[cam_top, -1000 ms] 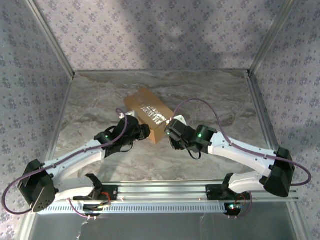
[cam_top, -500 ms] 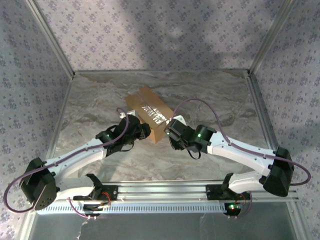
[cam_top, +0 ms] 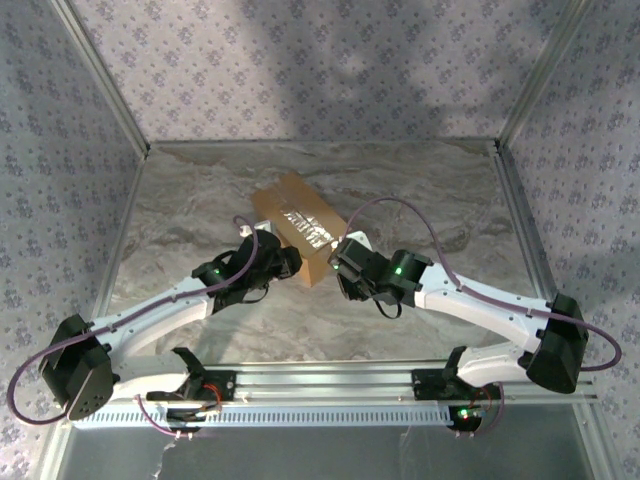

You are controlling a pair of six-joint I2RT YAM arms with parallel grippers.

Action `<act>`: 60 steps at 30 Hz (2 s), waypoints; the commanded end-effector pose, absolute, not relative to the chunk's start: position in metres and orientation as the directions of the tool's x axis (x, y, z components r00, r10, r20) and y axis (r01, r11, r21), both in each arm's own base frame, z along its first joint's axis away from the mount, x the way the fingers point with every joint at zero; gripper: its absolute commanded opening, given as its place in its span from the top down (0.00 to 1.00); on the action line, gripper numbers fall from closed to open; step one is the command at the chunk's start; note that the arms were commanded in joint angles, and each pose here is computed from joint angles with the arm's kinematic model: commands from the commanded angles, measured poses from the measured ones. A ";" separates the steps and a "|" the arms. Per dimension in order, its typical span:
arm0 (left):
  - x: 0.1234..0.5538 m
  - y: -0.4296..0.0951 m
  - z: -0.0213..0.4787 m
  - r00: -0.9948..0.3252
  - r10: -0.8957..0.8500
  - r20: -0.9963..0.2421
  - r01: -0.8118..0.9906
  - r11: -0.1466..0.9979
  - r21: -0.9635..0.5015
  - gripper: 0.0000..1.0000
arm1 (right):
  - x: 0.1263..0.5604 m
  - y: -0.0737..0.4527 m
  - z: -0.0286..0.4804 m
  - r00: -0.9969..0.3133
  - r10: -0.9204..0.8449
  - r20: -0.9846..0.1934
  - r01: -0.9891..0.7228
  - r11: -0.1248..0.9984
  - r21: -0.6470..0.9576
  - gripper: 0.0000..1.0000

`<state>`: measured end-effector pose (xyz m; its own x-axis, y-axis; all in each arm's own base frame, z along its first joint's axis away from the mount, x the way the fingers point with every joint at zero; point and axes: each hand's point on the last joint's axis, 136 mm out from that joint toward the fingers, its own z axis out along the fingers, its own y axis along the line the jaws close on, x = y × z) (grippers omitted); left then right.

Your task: Unpack the express box

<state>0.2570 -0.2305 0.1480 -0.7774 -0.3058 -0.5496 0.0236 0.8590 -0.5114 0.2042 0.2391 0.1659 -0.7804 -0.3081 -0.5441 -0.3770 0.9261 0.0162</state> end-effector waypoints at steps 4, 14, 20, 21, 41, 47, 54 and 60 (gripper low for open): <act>0.262 -0.241 0.165 -0.760 -0.317 -0.567 0.048 0.843 -0.535 0.48 | 0.203 0.257 0.178 -0.759 -0.301 -0.577 -0.411 0.909 0.065 1.00; 0.263 -0.240 0.166 -0.758 -0.315 -0.572 0.045 0.848 -0.528 0.48 | 0.204 0.252 0.178 -0.757 -0.301 -0.580 -0.403 0.914 0.052 1.00; 0.263 -0.240 0.165 -0.759 -0.314 -0.571 0.043 0.850 -0.525 0.48 | 0.203 0.252 0.177 -0.757 -0.296 -0.583 -0.402 0.914 0.058 1.00; 0.264 -0.240 0.165 -0.758 -0.316 -0.570 0.041 0.850 -0.526 0.48 | 0.203 0.252 0.177 -0.758 -0.294 -0.582 -0.401 0.914 0.059 1.00; 0.262 -0.245 0.162 -0.764 -0.311 -0.565 0.040 0.851 -0.523 0.48 | 0.200 0.258 0.176 -0.759 -0.280 -0.588 -0.407 0.909 0.092 1.00; 0.264 -0.246 0.164 -0.762 -0.309 -0.569 0.044 0.852 -0.522 0.48 | 0.199 0.261 0.176 -0.760 -0.281 -0.586 -0.413 0.905 0.102 1.00; 0.265 -0.247 0.165 -0.760 -0.307 -0.573 0.047 0.854 -0.519 0.48 | 0.197 0.263 0.174 -0.760 -0.288 -0.583 -0.420 0.901 0.103 1.00; 0.265 -0.249 0.166 -0.762 -0.303 -0.572 0.050 0.853 -0.520 0.48 | 0.195 0.267 0.174 -0.758 -0.295 -0.581 -0.429 0.897 0.104 1.00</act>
<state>0.2638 -0.2357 0.1513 -0.7670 -0.3027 -0.5658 0.0178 0.8713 -0.4903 0.2000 0.2507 0.1648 -0.7731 -0.2985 -0.5596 -0.3911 0.9190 0.0501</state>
